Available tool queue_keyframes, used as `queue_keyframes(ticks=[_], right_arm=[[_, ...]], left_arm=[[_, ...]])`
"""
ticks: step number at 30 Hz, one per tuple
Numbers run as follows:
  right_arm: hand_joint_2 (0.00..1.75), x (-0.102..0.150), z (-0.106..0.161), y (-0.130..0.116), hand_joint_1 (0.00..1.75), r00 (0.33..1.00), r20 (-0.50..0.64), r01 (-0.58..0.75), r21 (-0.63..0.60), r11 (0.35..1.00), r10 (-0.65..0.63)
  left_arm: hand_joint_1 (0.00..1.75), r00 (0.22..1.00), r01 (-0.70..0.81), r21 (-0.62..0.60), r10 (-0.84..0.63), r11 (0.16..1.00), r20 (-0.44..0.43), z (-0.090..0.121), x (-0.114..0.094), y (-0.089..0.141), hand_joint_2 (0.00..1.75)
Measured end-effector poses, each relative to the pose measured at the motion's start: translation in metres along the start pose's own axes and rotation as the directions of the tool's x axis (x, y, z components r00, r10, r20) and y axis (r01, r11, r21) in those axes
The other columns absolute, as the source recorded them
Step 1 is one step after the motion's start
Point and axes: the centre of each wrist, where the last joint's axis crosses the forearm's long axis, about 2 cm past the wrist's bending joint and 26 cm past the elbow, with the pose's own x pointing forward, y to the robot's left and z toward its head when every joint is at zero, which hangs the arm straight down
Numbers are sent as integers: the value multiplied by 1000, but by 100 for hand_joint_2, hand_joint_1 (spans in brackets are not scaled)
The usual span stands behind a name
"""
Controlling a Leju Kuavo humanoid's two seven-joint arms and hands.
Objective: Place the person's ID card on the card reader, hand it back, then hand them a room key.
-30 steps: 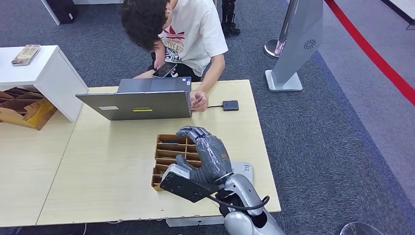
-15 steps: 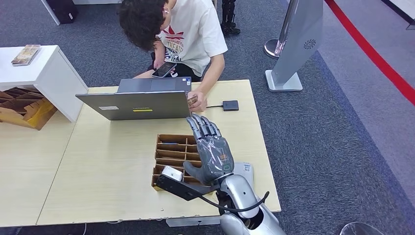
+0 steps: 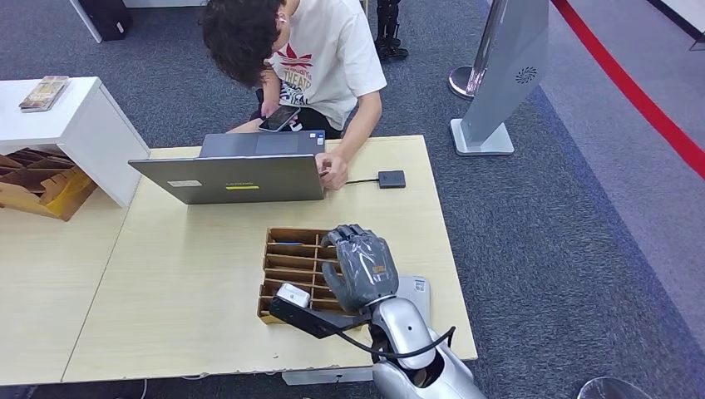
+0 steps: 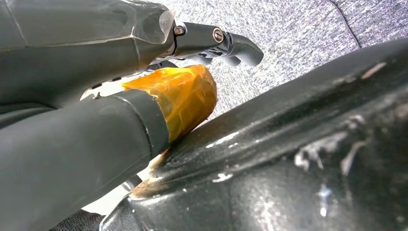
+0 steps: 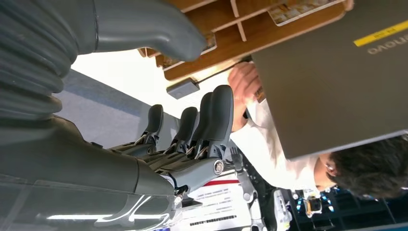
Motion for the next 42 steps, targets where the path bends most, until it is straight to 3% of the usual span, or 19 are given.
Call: queue_keyframes(ticks=[4,16,22,34,42], right_arm=[[175,-3,1,6,76,1000,-16,-24,21,1000,24],[175,-10,2,15,79,998,-40,-56,56,997,58],[175,-11,0,16,111,997,-44,-66,65,996,69],[175,-25,-14,16,111,993,-76,-88,69,994,93],[175,-31,-26,10,124,989,-110,-93,59,994,100]], left_arm=[[0,1000,1,0,-1,1000,-1,0,0,0,0],[0,1000,1,-1,-1,1000,-1,0,0,0,0],[0,1000,3,0,-3,1000,-2,0,0,0,0],[0,1000,15,0,-15,1000,-5,0,1,1,0],[0,1000,24,2,-24,1000,-7,0,2,1,0]])
